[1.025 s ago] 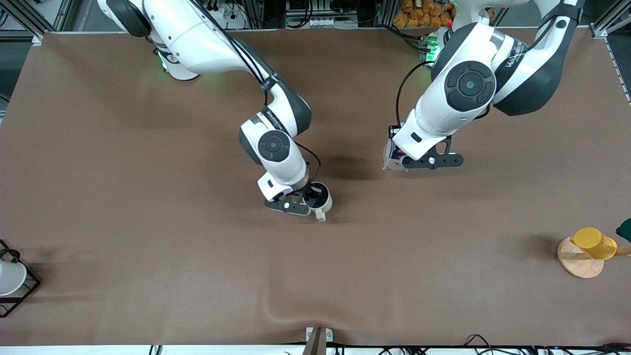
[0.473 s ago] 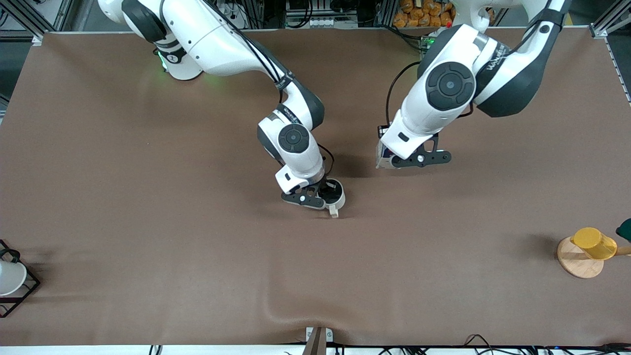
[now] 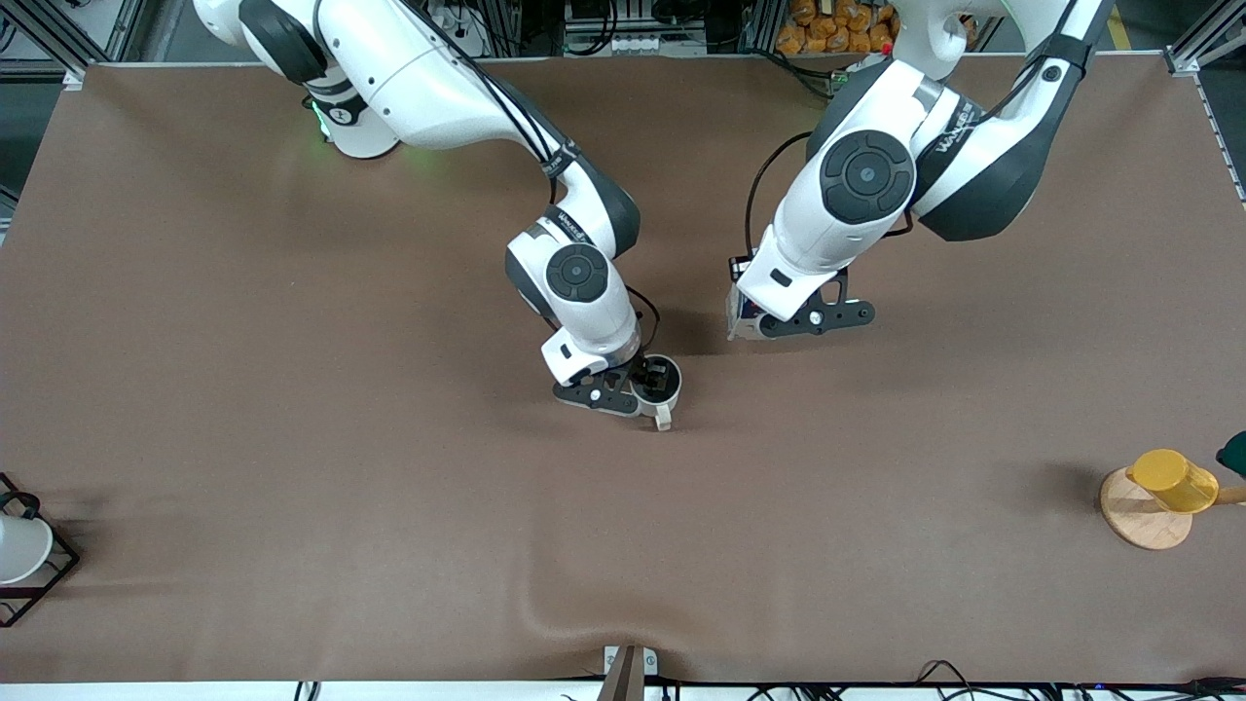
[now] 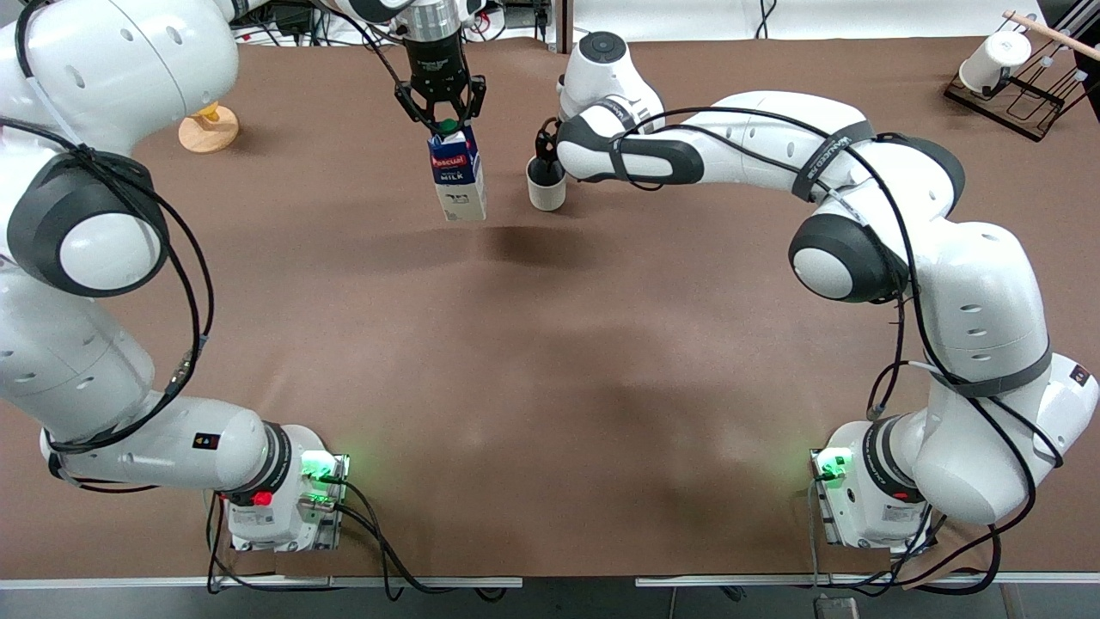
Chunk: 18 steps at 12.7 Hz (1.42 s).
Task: Place milk next to cup
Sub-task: 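Set the mug down with the right gripper and release it, then lower the carton beside the mug with the left gripper while the right gripper retracts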
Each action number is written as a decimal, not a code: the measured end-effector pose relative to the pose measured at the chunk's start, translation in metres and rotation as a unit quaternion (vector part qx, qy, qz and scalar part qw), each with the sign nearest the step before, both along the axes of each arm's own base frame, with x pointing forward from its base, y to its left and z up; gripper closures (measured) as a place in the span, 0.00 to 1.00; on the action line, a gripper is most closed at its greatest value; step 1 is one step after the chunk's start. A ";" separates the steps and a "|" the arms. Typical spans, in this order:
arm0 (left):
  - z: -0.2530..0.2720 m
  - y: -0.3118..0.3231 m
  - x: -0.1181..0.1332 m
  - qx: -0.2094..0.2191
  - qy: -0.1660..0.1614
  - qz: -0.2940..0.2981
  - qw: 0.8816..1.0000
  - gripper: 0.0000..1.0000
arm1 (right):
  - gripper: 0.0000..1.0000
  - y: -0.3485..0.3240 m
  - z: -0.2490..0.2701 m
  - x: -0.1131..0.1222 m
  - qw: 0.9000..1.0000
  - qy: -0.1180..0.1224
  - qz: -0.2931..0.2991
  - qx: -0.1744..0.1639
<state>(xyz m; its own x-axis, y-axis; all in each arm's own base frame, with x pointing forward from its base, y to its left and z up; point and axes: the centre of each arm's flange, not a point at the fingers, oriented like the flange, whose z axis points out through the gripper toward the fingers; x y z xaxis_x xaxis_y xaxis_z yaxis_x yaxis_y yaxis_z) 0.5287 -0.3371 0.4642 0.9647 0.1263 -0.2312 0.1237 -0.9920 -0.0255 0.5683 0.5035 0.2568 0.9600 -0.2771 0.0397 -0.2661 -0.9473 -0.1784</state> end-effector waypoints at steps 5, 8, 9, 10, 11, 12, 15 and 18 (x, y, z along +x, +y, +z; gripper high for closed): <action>-0.011 -0.046 -0.013 -0.025 0.002 -0.027 0.999 0.57 | 0.00 -0.040 0.070 0.026 1.000 0.013 0.001 -0.019; -0.025 -0.079 -0.023 -0.025 -0.008 -0.057 0.998 0.56 | 0.00 -0.116 0.121 0.056 0.997 0.037 0.056 -0.047; -0.029 -0.088 -0.025 -0.023 -0.011 -0.065 0.998 0.56 | 0.00 -0.146 0.135 0.065 0.994 0.048 0.080 -0.055; -0.033 -0.097 -0.025 -0.026 -0.014 -0.067 0.997 0.57 | 0.00 -0.179 0.148 0.073 0.991 0.059 0.104 -0.061; -0.037 -0.103 -0.022 -0.032 -0.016 -0.068 0.997 0.56 | 0.00 -0.213 0.163 0.081 0.988 0.066 0.125 -0.064; -0.042 -0.107 -0.018 -0.039 -0.018 -0.067 0.997 0.57 | 0.00 -0.249 0.177 0.089 0.985 0.069 0.144 -0.064; -0.061 -0.111 -0.008 -0.045 -0.014 -0.060 0.997 0.57 | 0.00 -0.354 0.210 0.100 0.977 0.065 0.196 -0.058; -0.079 -0.117 -0.006 -0.040 -0.008 -0.038 0.998 0.57 | 0.00 -0.419 0.242 0.087 0.973 0.057 0.216 -0.056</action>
